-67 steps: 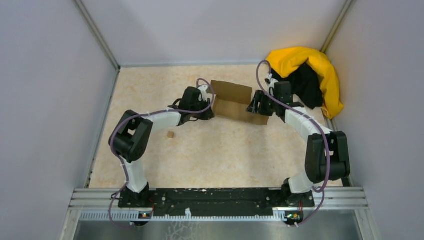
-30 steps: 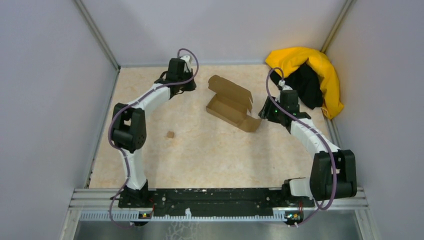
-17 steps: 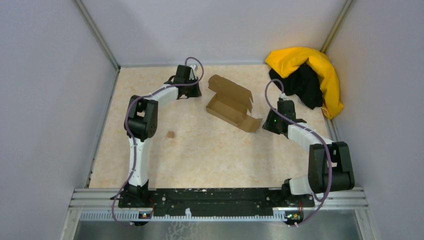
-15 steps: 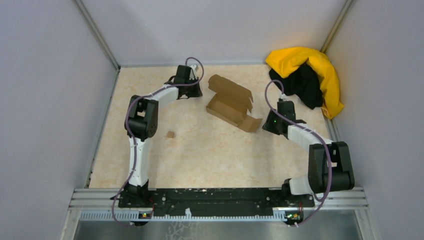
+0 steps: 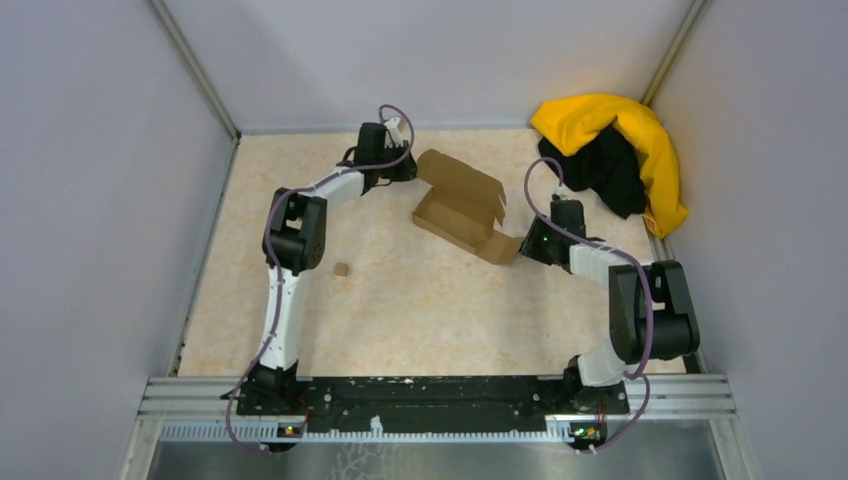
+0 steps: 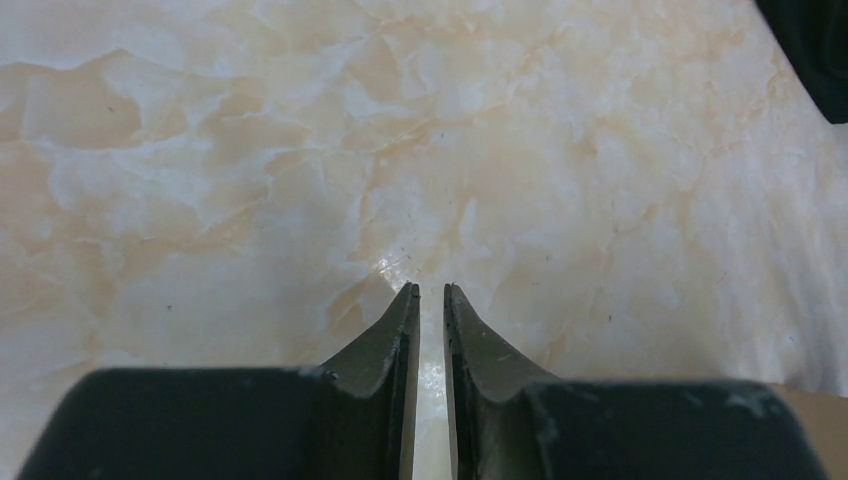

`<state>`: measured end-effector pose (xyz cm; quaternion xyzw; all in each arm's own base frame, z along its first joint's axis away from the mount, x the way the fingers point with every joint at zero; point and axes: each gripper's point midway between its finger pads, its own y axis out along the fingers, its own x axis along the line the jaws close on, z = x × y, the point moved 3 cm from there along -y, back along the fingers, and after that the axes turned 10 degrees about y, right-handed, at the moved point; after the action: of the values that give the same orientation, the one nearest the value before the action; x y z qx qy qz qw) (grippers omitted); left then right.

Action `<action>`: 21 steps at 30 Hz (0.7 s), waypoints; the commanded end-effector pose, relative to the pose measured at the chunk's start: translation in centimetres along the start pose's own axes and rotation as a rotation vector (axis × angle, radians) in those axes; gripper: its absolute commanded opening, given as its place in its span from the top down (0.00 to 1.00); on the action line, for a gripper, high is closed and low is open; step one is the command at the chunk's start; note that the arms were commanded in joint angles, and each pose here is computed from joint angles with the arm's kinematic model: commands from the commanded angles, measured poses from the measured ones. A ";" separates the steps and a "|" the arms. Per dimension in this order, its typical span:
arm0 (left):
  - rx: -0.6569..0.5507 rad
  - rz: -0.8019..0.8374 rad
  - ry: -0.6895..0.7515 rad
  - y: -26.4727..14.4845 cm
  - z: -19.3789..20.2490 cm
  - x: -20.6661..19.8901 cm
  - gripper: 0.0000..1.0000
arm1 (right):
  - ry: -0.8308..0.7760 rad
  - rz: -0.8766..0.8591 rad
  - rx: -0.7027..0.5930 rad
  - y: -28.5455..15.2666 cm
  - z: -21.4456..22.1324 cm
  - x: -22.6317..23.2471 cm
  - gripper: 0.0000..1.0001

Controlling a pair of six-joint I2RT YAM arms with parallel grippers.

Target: Fold the paper box

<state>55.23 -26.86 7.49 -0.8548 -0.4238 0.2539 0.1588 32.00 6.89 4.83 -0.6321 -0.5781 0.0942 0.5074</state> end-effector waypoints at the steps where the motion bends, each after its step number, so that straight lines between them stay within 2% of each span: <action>1: -0.042 0.089 0.004 1.2 -0.5 -1.9 0.80 | -0.003 -0.052 -0.050 0.5 -2.2 1.6 0.67; 5: -0.046 0.144 -0.033 0.6 0.3 -3.7 0.80 | -0.023 -0.060 -0.066 0.5 -3.2 2.2 0.67; 21: 0.015 0.102 -0.053 -5.0 5.1 -6.9 0.80 | -0.093 -0.084 -0.069 0.7 -5.7 4.0 0.67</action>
<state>46.36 -28.77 5.27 -0.8568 -0.3815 0.3076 0.1606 36.02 7.35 7.20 -0.6233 -0.6104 0.0917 0.4801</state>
